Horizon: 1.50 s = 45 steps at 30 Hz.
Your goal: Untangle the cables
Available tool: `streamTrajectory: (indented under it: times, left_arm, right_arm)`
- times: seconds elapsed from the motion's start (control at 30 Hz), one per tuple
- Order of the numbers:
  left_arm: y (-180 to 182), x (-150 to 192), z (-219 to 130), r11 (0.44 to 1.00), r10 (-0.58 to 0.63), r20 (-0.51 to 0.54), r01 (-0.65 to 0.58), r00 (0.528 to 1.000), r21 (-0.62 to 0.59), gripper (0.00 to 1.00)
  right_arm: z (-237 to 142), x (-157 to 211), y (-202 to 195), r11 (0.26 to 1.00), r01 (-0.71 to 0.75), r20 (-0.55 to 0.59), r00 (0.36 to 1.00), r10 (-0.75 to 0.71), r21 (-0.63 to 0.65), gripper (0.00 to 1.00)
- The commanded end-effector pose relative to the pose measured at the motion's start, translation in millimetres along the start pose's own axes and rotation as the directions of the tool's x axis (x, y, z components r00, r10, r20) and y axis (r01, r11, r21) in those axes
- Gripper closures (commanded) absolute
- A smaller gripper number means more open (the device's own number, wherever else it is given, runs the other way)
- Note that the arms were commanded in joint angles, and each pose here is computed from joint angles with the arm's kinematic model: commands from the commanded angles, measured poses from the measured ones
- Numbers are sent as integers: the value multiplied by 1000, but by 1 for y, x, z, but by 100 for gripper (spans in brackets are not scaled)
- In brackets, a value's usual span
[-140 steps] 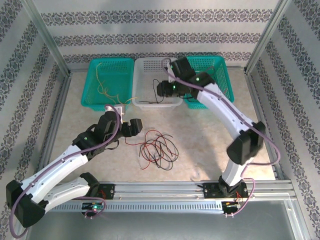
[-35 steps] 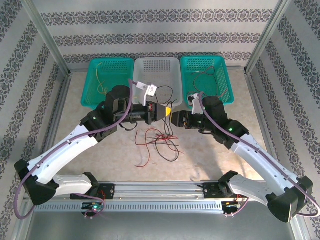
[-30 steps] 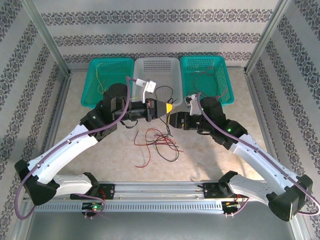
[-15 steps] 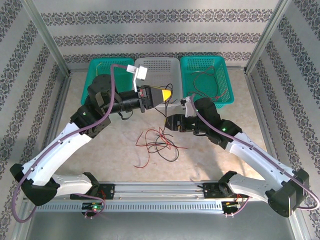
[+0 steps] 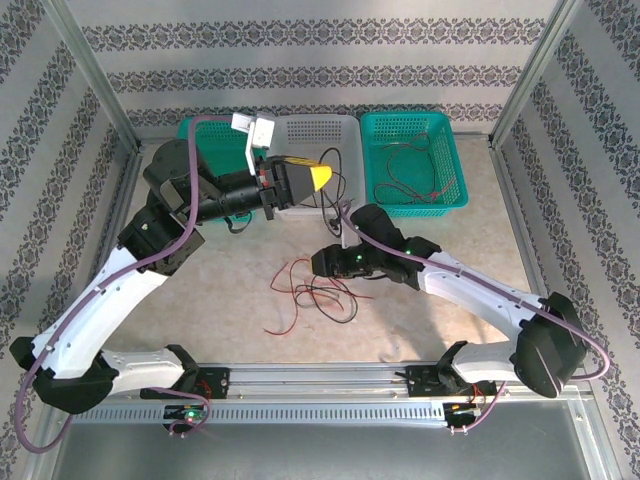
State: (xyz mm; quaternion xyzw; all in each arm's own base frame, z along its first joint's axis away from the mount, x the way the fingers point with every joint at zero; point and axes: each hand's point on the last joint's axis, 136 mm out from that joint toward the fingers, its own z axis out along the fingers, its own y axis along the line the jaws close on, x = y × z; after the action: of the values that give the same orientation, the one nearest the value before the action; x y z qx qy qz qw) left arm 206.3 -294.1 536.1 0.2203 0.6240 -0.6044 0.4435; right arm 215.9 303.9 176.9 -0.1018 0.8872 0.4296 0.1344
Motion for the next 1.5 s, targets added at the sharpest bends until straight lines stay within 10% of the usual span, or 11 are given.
streamTrajectory:
  times: [0.0,0.43,0.8,1.37,1.47]
  left_arm:
    - [-15,-21,-18,997,77,58,-77,995,-5,100]
    - [-10,-38,-26,990,135,98,-130,986,-56,100]
    - [102,-48,-15,891,142,109,-79,984,-447,100]
    - [330,-36,51,783,18,50,17,999,-622,100]
    - [370,-20,51,718,-52,13,47,999,-694,70]
  right_arm:
    - [8,2,-13,1000,-13,2,1000,13,28,70]
    - [-32,-12,-55,985,-127,128,986,111,121,63]
    - [-92,-19,-101,947,-253,274,942,194,197,48]
    - [-85,15,-103,933,-260,235,951,202,249,49]
    - [-91,13,-101,931,-250,246,951,185,266,49]
